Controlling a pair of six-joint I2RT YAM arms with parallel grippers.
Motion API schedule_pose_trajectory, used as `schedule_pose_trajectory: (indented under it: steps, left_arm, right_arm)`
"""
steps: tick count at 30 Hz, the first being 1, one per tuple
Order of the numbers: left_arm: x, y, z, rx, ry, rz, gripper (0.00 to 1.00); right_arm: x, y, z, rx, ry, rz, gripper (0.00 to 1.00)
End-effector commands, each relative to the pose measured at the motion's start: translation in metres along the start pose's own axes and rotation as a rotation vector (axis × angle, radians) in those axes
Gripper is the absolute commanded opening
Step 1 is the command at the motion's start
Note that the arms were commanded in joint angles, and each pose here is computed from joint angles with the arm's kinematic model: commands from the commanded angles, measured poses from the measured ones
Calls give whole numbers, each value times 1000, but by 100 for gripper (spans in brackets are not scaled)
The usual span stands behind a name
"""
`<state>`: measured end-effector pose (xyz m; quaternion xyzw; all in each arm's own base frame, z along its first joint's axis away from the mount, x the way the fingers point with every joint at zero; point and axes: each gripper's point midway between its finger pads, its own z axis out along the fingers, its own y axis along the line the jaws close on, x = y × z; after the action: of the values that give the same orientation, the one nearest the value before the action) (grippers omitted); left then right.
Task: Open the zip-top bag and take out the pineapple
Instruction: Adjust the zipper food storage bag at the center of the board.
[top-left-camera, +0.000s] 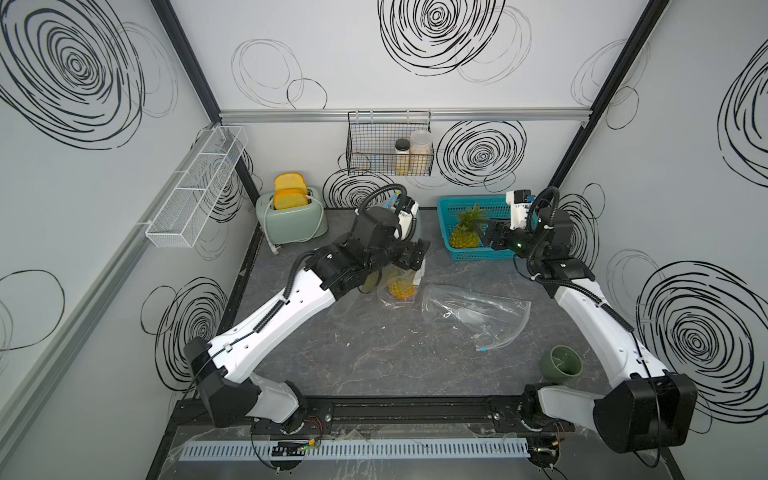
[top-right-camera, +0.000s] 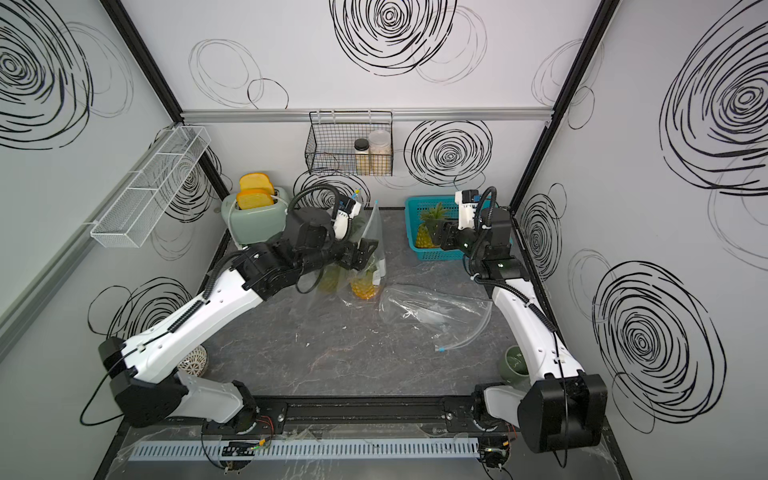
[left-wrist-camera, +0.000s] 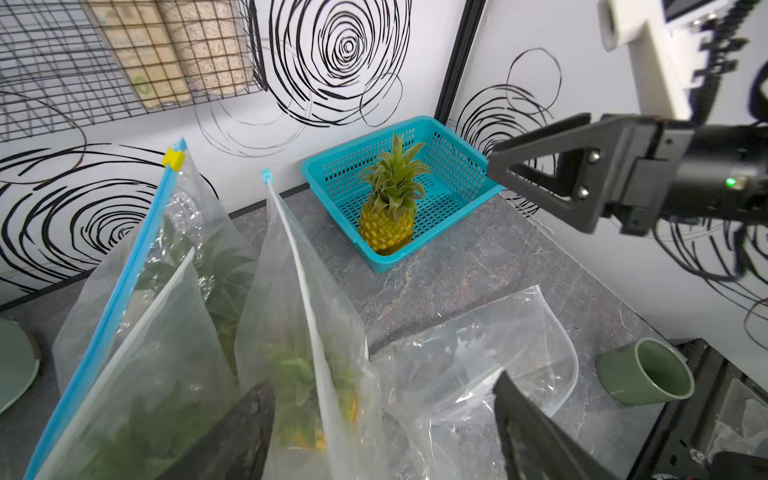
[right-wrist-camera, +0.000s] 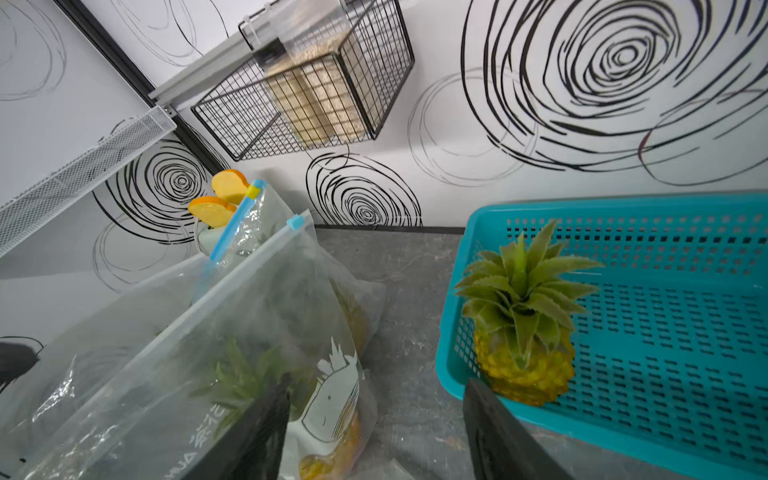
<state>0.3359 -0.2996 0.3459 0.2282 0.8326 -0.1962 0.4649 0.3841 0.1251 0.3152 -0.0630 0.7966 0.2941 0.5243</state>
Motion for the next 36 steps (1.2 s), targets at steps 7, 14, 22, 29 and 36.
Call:
schedule_pose_trajectory:
  steps: [7,14,22,29,36]
  left_arm:
    - [16,23,52,-162,258,90,84]
    - [36,41,62,-248,335,91,83]
    - [9,49,46,-299,241,83,84]
    - [7,63,45,-309,279,58,87]
    - [31,66,69,-220,354,4,87]
  right_arm:
    - [16,0,-19,36,11,-21,69]
    - [24,-3,-18,35,15,-23,69]
    - [33,-4,-17,29,26,-18,69]
    - [33,-3,-15,15,24,-6,69]
    - [34,-3,-13,11,28,1,69]
